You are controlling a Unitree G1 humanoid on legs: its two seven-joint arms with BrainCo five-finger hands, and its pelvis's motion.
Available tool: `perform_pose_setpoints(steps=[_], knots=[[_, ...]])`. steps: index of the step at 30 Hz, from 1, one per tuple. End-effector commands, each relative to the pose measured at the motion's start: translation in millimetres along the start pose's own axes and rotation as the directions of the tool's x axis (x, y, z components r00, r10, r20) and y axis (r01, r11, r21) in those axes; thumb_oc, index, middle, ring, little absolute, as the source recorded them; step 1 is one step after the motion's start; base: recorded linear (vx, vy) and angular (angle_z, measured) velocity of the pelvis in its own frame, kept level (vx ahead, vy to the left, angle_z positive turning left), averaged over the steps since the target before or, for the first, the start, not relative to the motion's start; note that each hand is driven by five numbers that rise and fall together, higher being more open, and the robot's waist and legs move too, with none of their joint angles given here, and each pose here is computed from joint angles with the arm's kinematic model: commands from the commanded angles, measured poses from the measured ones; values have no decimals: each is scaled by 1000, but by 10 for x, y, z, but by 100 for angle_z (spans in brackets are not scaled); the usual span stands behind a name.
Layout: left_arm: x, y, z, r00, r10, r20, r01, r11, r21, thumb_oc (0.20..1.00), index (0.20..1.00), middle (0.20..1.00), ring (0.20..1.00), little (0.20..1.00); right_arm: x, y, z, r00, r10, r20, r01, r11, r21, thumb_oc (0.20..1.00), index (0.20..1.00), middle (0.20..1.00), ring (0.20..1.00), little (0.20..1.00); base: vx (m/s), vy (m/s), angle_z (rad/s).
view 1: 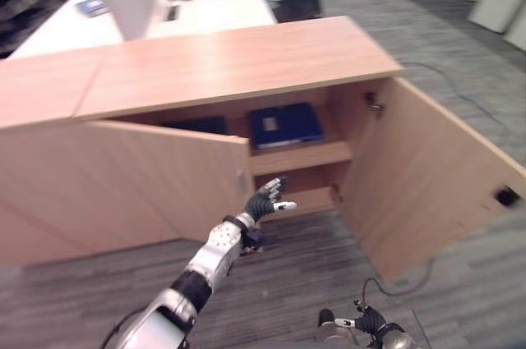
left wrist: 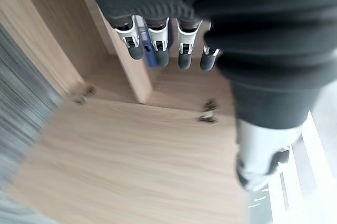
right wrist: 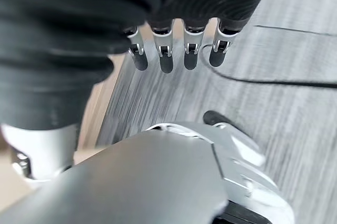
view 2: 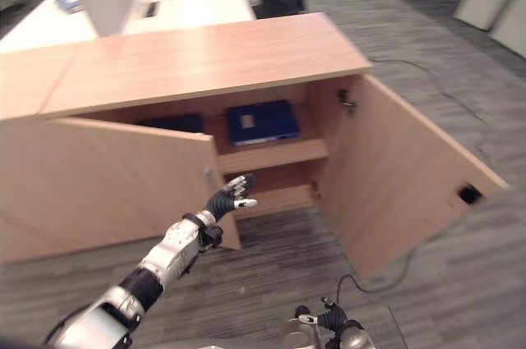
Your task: Put the empty folder in the office cabinet
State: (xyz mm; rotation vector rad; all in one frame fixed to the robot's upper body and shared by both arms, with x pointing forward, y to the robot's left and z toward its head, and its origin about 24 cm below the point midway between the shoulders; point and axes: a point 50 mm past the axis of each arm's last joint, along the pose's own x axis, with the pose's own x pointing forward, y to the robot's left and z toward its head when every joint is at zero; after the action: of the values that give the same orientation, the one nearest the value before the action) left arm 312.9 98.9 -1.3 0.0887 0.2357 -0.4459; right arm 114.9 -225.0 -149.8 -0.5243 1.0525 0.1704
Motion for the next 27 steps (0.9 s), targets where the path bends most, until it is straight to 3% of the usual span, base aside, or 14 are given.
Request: perform_pose_setpoints(steps=[1,6,11,16,21,27], knots=[[82,589,546,964,215,156,-234,965,116,1000,1000,1000,1000,1000,-7,-95,-97,999,-15,-37,14,1000,-23,1000,1000,1000,1000,1000,183,-291,-89],[-231,1596,1071,835,502,224,-540,826,163,1000,1000,1000,1000,1000,-48,-384,-163,996,-88,-31,89,995,55,1000,1000,1000,1000,1000,124,-203,-112],[-381,1748,1092,795,550,256,-592,797,124,1000,1000,1000,1000,1000,-61,-454,-258,990,-118,-79,124,989,78,1000,1000,1000,1000,1000,191,-15,-61],[-403,1483,771,858,448,252,-494,854,163,1000,1000,1000,1000,1000,-46,-362,-264,992,-90,-94,94,995,44,1000,1000,1000,1000,1000,103,21,-74],[-535,875,-130,957,287,49,-291,953,84,1000,1000,1000,1000,1000,-45,-116,-297,993,-33,-114,44,994,96,1000,1000,1000,1000,1000,138,135,-8],[-758,573,-540,983,171,-66,-168,984,50,1000,1000,1000,1000,1000,-34,-1,-257,994,-2,-105,14,993,119,1000,1000,1000,1000,1000,39,145,21]])
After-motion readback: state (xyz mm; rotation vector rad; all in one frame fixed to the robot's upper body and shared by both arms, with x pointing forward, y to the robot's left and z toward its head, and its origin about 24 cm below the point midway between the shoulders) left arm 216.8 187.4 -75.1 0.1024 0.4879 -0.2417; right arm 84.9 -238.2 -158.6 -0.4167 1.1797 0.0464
